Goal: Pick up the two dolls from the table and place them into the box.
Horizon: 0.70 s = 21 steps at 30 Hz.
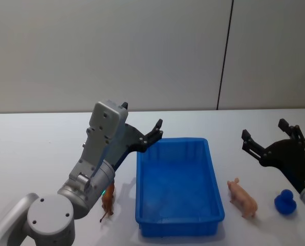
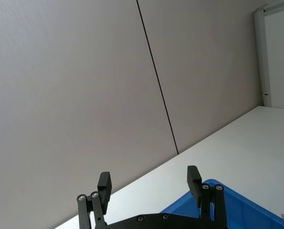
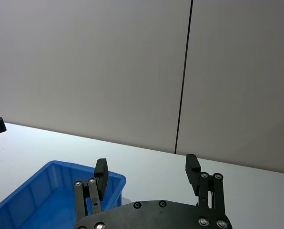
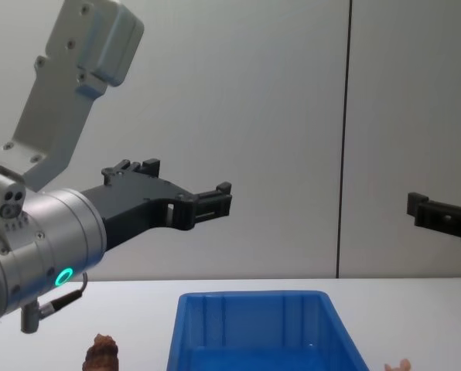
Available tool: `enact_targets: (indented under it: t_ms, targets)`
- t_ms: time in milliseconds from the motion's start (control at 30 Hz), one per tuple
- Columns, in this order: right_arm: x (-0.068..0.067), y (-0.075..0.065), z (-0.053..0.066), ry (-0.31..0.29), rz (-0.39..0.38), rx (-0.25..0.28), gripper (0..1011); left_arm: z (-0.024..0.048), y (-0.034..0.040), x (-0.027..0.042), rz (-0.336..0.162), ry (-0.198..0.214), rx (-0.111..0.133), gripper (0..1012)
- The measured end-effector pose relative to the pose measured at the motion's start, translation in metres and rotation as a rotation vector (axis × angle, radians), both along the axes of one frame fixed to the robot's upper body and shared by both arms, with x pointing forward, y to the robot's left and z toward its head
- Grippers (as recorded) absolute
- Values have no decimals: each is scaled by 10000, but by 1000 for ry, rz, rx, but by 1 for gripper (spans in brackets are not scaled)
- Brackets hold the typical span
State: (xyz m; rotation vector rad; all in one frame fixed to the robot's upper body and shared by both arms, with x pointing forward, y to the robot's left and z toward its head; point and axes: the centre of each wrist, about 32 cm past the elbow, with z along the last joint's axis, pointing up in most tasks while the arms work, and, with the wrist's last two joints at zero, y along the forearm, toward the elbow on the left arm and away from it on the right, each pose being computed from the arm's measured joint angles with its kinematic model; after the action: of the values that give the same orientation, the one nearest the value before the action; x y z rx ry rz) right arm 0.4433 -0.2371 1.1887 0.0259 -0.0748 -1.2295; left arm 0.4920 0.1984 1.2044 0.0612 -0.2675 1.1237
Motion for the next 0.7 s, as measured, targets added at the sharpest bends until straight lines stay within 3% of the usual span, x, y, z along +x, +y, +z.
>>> enact_targets:
  t_ms: [333,567,700]
  targets:
    - [-2,-35,-7,5,-2,1,1001,0,0,0,0,0,0,1004]
    - [-18,-191,-30,34,-2,4,1001,0,0,0,0,0,0,1004]
    - [-39,-352,-57,69,-2,-3,1001,0,0,0,0,0,0,1004]
